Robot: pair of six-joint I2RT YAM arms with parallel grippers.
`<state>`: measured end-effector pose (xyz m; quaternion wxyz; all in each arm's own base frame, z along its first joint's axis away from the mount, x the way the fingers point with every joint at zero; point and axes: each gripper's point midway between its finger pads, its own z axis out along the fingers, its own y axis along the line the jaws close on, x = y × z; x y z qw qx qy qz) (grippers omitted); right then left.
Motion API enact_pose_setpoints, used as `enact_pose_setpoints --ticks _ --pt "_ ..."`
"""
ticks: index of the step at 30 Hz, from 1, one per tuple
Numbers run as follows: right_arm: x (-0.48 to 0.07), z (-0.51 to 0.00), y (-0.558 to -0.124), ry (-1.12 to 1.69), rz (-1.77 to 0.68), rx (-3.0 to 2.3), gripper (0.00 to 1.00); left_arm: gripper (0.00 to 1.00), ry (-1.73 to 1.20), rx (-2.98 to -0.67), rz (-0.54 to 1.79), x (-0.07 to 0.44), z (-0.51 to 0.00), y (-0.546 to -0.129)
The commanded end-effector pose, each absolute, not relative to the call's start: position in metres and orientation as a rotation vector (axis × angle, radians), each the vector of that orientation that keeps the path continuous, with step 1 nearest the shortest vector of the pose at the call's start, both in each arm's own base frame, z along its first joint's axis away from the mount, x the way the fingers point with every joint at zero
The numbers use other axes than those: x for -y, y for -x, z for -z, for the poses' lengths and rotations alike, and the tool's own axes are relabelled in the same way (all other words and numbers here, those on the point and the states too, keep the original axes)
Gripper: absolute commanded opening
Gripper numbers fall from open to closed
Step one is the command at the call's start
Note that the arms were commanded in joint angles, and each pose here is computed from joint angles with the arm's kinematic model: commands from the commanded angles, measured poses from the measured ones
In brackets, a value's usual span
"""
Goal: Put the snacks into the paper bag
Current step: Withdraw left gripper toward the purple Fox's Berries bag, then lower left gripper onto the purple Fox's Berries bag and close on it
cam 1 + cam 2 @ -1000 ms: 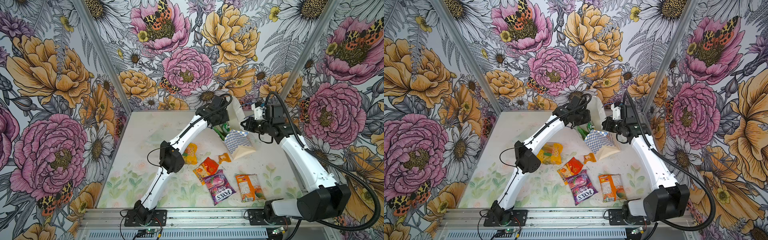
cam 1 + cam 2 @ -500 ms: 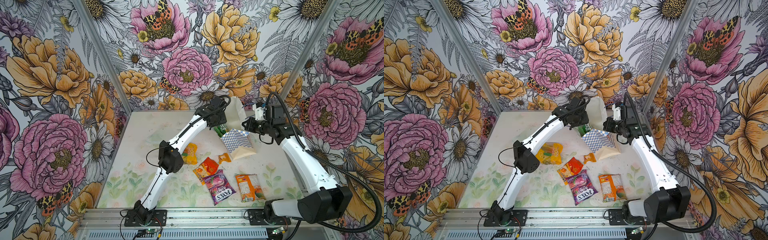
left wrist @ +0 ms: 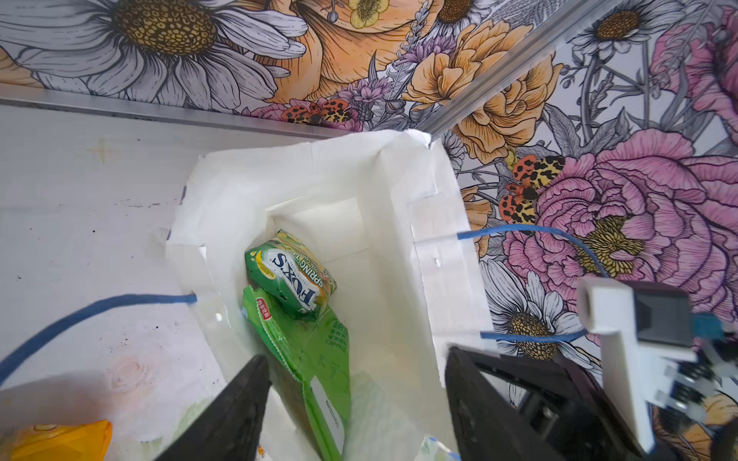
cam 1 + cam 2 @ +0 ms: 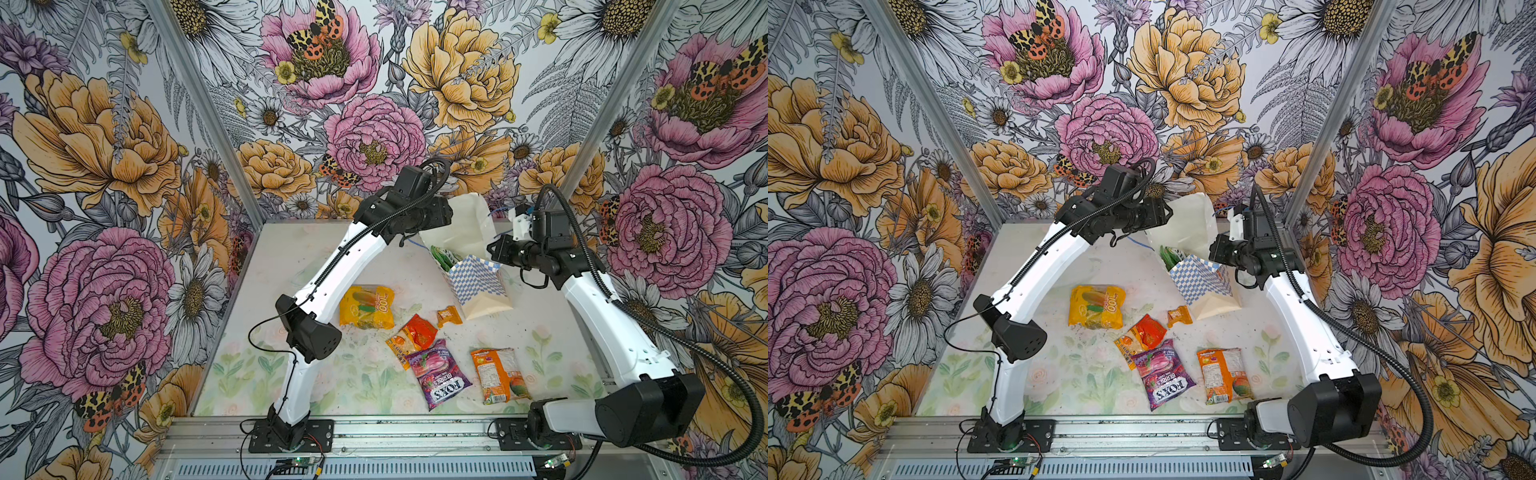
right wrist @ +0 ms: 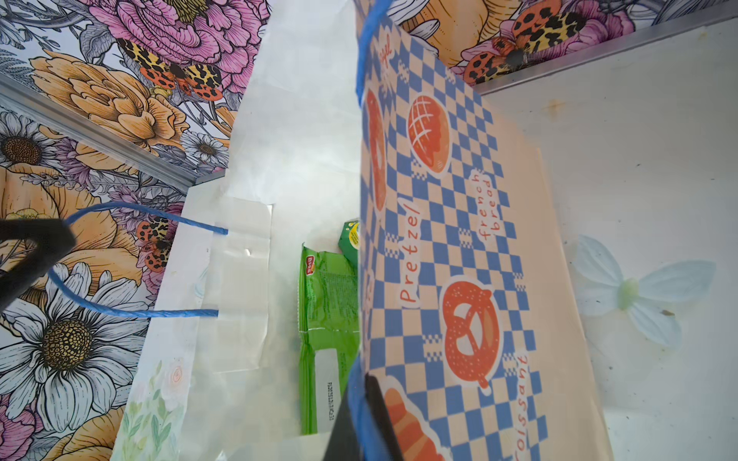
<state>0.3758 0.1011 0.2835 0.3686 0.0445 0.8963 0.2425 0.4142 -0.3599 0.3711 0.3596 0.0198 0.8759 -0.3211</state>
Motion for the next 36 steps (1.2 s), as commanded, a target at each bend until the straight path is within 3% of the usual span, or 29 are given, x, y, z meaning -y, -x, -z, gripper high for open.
enact_pose_setpoints --ticks 1,9,15,21,28,36 --pt "-0.096 -0.303 -0.382 -0.106 -0.597 -2.239 0.00 0.74 -0.089 -2.234 0.802 0.338 -0.388 -0.402" --pt "-0.093 -0.303 -0.384 -0.118 -0.587 -2.240 0.00 0.80 -0.032 -2.163 0.734 0.277 -0.422 -0.370" --pt "-0.089 -0.303 -0.383 -0.123 -0.575 -2.241 0.00 0.83 0.030 -2.153 0.706 0.242 -0.412 -0.350" --pt "-0.084 -0.302 -0.380 -0.131 -0.555 -2.246 0.00 0.83 -0.004 -2.253 0.655 0.227 -0.361 -0.314" --pt "-0.080 -0.298 -0.376 -0.145 -0.539 -2.250 0.00 0.83 -0.265 -2.336 0.419 0.226 -0.289 -0.264" --pt "-0.074 -0.295 -0.373 -0.159 -0.514 -2.253 0.00 0.83 -0.581 -2.395 0.340 0.259 -0.234 -0.212"
